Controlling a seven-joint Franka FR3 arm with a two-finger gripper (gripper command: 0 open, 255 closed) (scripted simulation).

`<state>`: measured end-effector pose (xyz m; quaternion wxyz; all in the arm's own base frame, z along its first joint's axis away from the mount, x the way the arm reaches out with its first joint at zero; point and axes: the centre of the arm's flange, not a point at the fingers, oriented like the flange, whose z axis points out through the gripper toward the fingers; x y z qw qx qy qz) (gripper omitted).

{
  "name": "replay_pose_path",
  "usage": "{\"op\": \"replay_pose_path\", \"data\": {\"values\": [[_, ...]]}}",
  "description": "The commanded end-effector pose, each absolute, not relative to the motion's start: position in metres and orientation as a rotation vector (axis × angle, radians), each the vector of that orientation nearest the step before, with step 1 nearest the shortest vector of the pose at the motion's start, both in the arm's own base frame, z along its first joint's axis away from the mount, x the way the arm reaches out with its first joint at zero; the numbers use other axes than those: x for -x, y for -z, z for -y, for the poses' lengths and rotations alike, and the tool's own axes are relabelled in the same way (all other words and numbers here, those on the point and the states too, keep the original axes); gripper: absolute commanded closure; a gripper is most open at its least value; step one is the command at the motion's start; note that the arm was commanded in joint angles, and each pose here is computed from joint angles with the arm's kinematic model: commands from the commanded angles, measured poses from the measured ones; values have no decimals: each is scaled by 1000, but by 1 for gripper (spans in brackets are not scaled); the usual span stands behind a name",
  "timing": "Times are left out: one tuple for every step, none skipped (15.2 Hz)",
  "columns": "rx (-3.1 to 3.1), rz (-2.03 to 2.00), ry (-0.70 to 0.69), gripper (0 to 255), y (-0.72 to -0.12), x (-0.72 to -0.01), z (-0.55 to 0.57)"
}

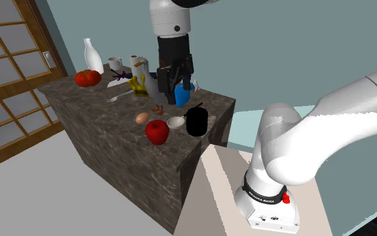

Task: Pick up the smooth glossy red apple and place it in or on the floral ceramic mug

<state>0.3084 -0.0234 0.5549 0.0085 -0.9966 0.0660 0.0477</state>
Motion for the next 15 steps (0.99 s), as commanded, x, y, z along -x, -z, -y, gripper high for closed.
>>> {"op": "replay_pose_path", "data": {"values": [[3114, -206, -149, 0, -555, -308, 23], [3113, -204, -130, 0, -546, -315, 28], [3111, -201, -111, 0, -537, -321, 33], [3109, -199, -92, 0, -528, -328, 37], [3108, -196, -74, 0, -519, -335, 42], [3106, -194, -55, 0, -510, -341, 46], [3103, -191, -36, 0, -501, -348, 51], [3101, -189, -17, 0, -492, -355, 55], [3099, -186, 1, 0, -484, -363, 60], [3097, -184, 20, 0, -475, -370, 64], [3094, -181, 39, 0, -466, -377, 69], [3091, -179, 57, 0, -458, -385, 73], [3089, -176, 76, 0, -450, -392, 77], [3086, -174, 95, 0, -441, -400, 82], [3083, -171, 113, 0, -433, -408, 86]]}}
